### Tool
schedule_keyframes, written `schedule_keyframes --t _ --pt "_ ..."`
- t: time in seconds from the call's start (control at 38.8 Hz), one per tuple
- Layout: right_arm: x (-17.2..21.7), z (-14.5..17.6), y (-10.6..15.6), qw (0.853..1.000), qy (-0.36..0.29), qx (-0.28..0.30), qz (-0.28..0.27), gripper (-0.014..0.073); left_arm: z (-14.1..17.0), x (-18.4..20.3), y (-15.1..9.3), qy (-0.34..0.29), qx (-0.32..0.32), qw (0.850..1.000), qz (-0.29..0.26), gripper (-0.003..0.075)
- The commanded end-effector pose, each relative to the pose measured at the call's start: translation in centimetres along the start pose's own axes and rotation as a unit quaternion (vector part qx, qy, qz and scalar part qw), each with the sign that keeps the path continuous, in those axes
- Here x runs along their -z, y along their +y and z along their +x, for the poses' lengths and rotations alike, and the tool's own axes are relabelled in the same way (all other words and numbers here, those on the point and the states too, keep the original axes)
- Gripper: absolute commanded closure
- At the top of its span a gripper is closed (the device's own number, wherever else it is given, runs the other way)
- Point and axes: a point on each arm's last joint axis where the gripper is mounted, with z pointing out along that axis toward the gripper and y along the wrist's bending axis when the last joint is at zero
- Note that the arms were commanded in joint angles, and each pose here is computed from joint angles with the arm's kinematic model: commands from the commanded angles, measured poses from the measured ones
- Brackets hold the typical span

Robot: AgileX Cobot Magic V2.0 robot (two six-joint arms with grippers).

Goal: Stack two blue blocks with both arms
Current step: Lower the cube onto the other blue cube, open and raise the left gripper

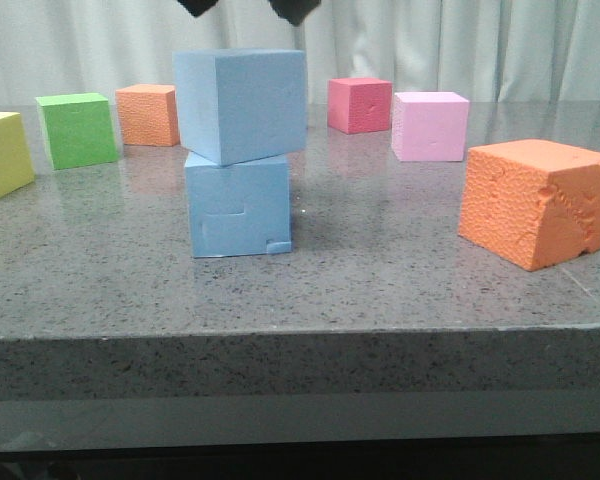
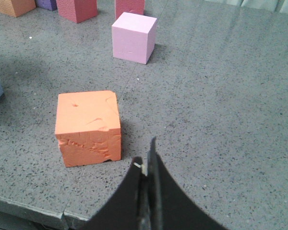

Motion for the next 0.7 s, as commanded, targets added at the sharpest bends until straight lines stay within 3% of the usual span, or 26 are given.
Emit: schedule_keyframes --t 0.0,0.23,0.46,0.67 --pt "0.2 -1.4 0.0 0.999 -0.047 0.013 -0.001 0.0656 0.1 4.1 -0.7 -0.044 -0.001 0.999 -0.002 0.0326" --pt "0.2 -1.4 0.0 0.999 -0.047 0.013 -0.001 0.0656 0.5 5.9 -0.9 -0.065 -0.003 0.998 -0.006 0.0739" --pt "0.2 -1.4 0.0 0.999 -0.047 0.014 -0.001 0.0656 1.5 9.7 -1.4 -0.107 -0.006 0.994 -0.012 0.0741" --pt "0.2 -1.4 0.0 0.999 -0.047 0.014 -0.001 0.0656 4.3 14.1 -2.5 -0.152 0.001 0.988 -0.009 0.0741"
